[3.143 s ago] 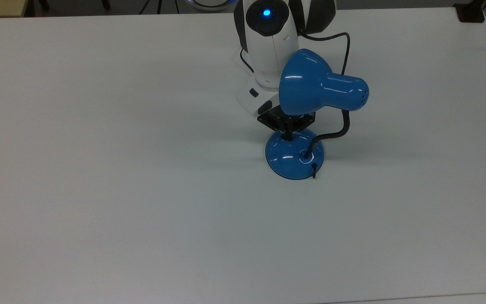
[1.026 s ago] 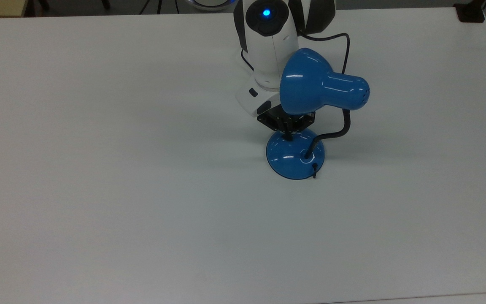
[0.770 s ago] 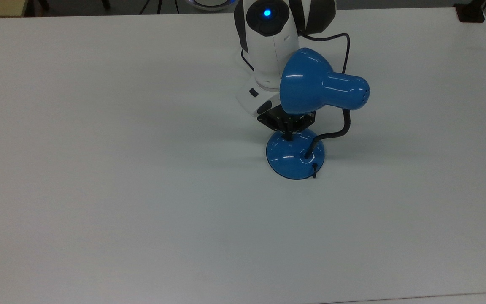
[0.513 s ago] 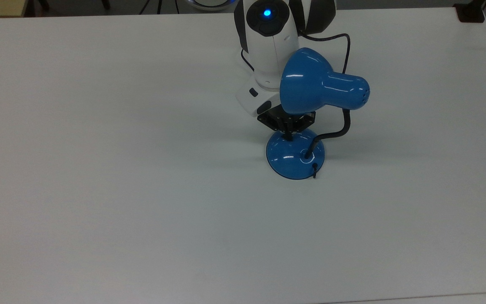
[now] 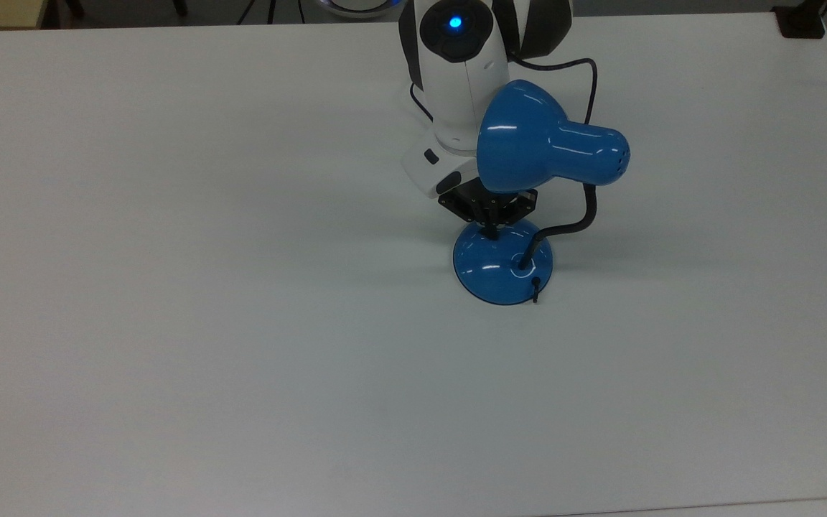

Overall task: Turn on the lamp
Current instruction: 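Press the gripper fingertips down on the lamp base switch, then lift the gripper up and away from the lit lamp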

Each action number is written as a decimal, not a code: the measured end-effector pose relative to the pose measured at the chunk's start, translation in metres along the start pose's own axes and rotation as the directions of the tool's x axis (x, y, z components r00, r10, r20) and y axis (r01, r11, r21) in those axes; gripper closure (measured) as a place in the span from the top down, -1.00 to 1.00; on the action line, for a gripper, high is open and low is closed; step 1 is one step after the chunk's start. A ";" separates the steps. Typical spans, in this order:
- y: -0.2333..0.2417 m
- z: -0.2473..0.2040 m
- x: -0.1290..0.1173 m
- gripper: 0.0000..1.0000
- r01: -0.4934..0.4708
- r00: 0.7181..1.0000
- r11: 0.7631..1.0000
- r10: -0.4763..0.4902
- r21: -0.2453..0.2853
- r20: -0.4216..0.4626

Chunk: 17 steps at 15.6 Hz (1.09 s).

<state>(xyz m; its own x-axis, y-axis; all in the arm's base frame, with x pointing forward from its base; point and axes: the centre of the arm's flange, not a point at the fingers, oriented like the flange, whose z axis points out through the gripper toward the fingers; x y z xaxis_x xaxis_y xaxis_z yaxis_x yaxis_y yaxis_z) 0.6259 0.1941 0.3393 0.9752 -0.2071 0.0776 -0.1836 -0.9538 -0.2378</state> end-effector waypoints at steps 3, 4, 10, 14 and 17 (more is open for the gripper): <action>-0.001 0.002 0.000 -0.98 -0.002 1.000 1.000 0.002 0.001 -0.001; -0.001 0.002 0.000 -0.98 -0.004 1.000 1.000 0.004 0.001 -0.001; -0.003 0.002 -0.001 -0.98 0.000 1.000 1.000 0.000 -0.005 -0.004; 0.001 0.001 0.000 -0.98 -0.008 1.000 1.000 0.008 -0.011 0.006; 0.019 -0.016 -0.002 -0.98 -0.017 0.996 0.998 0.022 -0.063 0.089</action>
<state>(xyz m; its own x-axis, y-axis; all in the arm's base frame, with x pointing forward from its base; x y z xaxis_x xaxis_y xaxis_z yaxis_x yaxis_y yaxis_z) 0.6183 0.1726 0.3502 0.9780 -0.2082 -0.0139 -0.2073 -0.9621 -0.1771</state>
